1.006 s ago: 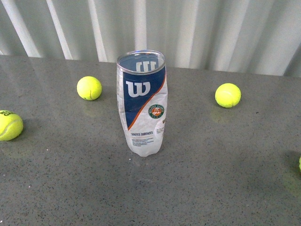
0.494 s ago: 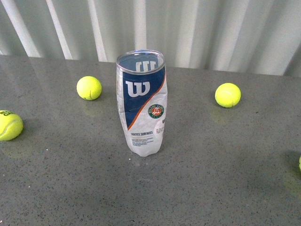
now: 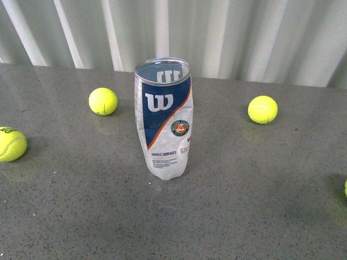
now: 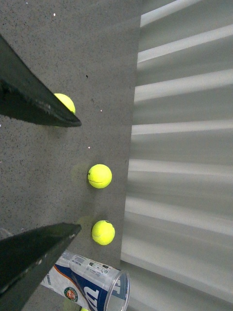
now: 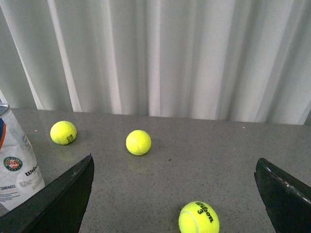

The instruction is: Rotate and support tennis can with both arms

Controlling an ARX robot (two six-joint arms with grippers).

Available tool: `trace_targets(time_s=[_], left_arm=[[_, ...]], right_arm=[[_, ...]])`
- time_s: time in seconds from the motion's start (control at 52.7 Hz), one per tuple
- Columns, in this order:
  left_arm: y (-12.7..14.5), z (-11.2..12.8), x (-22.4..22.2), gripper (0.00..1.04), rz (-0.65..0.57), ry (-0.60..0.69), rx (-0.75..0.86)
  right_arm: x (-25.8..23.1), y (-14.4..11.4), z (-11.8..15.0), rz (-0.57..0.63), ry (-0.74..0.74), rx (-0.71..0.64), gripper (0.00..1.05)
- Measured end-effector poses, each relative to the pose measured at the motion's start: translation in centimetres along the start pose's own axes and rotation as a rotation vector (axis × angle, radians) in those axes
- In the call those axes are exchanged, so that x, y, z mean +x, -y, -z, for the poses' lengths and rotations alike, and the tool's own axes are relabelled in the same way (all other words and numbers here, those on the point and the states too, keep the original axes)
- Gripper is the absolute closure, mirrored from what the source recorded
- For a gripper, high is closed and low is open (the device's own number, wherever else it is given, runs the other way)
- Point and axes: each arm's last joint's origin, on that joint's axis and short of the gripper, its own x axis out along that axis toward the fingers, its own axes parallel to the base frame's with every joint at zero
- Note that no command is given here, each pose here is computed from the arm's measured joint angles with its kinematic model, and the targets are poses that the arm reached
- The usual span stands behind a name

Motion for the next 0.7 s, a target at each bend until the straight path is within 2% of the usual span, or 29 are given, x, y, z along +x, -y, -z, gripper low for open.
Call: trace_targets(time_s=[0.114,0.228,0.304,0.702], left_arm=[[0.00,0.00,0.00,0.21,0.000,0.000,0.000],[0.00,0.00,0.00,0.05,0.000,0.000,0.001],[0.00,0.00,0.00,0.08,0.000,0.000,0.000],[0.00,0.00,0.00,0.07,0.000,0.000,0.000]], right_arm=[[0.00,0.00,0.00,0.000,0.000,0.000,0.07],[0.00,0.00,0.00,0.000,0.000,0.000,0.07],[0.00,0.00,0.00,0.000,0.000,0.000,0.07],[0.00,0.00,0.00,0.000,0.000,0.000,0.07]])
